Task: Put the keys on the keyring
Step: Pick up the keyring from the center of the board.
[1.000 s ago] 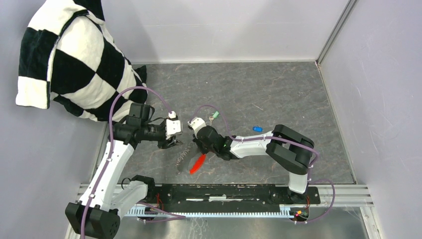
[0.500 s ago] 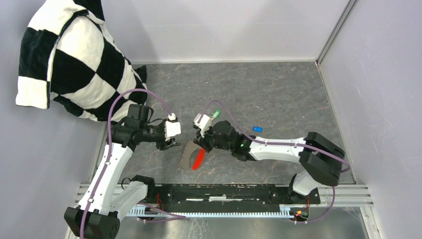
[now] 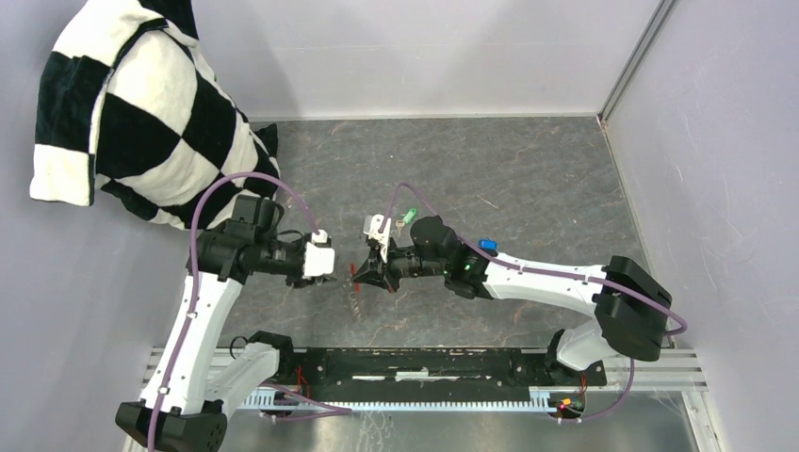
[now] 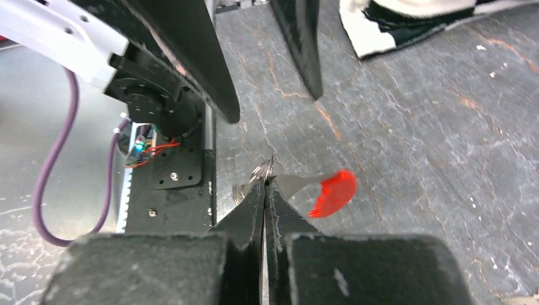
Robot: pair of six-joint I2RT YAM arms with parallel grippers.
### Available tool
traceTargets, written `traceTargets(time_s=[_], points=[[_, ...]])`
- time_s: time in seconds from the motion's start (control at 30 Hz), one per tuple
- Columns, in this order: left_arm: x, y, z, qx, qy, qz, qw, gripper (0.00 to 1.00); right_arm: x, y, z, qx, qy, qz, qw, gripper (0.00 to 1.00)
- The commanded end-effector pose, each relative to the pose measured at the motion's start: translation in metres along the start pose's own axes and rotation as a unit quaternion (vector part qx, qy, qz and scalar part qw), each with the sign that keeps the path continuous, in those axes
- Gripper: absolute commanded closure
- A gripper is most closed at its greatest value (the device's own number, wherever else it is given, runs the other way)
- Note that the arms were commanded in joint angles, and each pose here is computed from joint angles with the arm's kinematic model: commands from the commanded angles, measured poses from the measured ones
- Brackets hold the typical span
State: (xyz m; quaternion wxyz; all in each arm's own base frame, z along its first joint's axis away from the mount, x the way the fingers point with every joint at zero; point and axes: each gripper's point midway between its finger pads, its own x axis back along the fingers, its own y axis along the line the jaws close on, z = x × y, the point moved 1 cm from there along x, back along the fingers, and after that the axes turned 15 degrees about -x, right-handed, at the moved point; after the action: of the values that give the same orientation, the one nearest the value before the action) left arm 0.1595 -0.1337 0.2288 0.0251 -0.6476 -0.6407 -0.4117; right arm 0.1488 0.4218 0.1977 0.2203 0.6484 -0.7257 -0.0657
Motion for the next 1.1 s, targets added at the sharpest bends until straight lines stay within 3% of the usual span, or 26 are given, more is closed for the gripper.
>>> traceTargets(time_s=[0.0,0.17,0.43,0.73,1.07], points=[[0.006,-0.032,-0.015,-0.023,-0.026,0.048,0.998,0.48,0.009,0.035,-0.05,0.031,-0.047,-0.061,0.997,1.0],[0.002,-0.041,-0.017,0.014,-0.04,0.047,0.998,0.5,0.013,0.047,-0.06,0.038,-0.053,-0.079,0.995,1.0],[0.009,-0.008,-0.029,0.013,-0.046,-0.007,0.999,0.52,0.014,0.056,-0.055,0.051,-0.025,-0.098,0.994,1.0],[0.017,-0.015,-0.027,0.002,-0.02,0.041,0.999,0.52,0.019,0.064,-0.061,0.056,-0.032,-0.109,0.992,1.0],[0.004,-0.008,-0.026,-0.007,-0.053,-0.062,0.997,0.51,0.018,0.07,-0.078,0.041,-0.064,-0.118,0.99,1.0]])
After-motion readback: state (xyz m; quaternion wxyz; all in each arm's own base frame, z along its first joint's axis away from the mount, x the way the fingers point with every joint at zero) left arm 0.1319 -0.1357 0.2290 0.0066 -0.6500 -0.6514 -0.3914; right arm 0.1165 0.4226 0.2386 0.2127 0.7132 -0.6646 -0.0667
